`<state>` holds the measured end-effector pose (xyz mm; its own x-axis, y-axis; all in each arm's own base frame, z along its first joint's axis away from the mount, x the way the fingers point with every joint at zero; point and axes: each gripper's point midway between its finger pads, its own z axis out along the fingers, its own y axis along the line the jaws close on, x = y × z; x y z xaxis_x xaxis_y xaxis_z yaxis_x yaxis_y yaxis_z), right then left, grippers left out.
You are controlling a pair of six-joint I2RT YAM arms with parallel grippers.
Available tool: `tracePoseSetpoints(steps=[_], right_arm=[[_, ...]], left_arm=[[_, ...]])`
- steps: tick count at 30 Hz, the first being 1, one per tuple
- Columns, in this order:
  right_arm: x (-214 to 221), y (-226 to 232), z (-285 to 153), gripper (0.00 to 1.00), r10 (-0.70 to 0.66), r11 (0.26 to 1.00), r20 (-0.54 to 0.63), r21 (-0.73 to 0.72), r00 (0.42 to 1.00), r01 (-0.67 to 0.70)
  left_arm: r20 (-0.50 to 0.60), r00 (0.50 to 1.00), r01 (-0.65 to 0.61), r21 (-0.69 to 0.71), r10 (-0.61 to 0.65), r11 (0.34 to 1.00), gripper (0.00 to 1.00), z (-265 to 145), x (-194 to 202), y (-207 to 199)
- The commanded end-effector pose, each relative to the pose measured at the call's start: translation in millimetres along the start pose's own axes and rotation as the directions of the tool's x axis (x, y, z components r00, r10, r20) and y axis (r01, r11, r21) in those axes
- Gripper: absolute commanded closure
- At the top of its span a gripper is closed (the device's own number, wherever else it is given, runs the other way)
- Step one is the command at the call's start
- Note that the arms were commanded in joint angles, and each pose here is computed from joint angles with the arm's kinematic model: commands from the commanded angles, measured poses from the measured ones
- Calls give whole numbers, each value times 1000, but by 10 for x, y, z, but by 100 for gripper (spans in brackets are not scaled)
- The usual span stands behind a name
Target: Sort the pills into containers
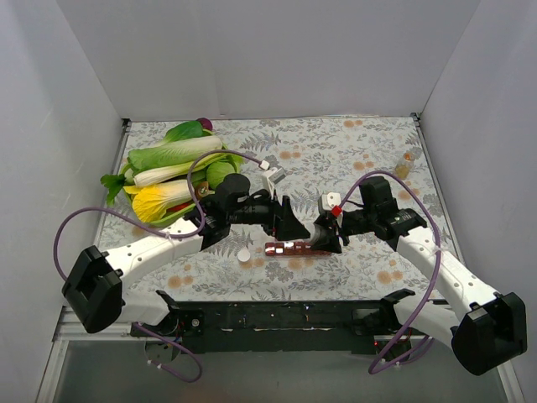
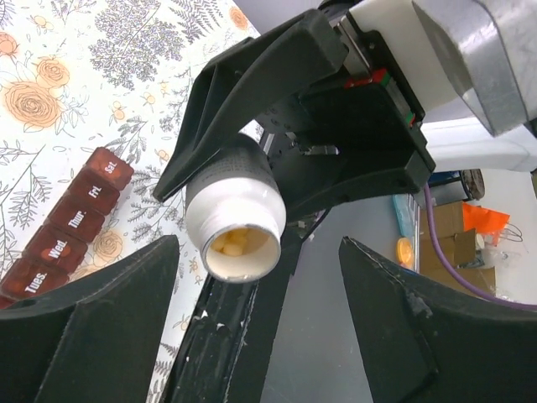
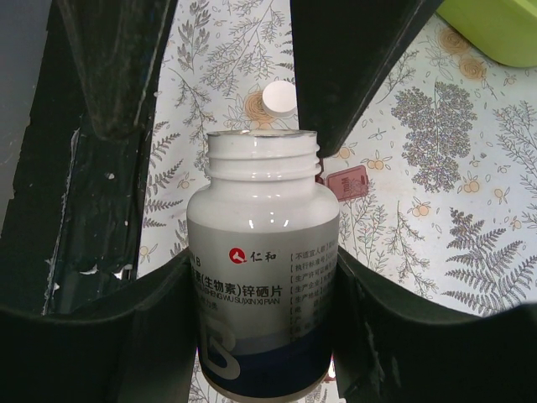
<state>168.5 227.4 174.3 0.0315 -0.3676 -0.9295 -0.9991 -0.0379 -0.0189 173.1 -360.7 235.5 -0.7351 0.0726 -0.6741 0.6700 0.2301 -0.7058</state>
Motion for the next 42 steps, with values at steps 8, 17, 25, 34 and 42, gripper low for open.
tracePoseSetpoints(steps=[8, 17, 25, 34, 42], right_arm=[[-83, -21, 5, 99, -12, 1000, 30, -3, 999, 12], [-74, -27, 2, 99, -13, 1000, 29, 2, 1000, 13], [-56, -43, 6, 99, -16, 1000, 23, 11, 1000, 15], [-34, -110, -1, 57, -17, 999, 7, 44, 1000, 17], [-75, -110, -2, 36, -9, 999, 19, 43, 1000, 8]], left_arm=[[15, 1000, -23, -105, 25, 994, 14, 172, -126, -44], [-44, 998, 26, -156, -33, 987, 38, 291, 11, 68], [-56, 997, 54, -141, -62, 989, 91, 297, 1, 3], [-61, 985, 147, -179, -160, 973, 100, 312, 8, 14], [-41, 981, 177, -203, -189, 963, 100, 315, 2, 55]])
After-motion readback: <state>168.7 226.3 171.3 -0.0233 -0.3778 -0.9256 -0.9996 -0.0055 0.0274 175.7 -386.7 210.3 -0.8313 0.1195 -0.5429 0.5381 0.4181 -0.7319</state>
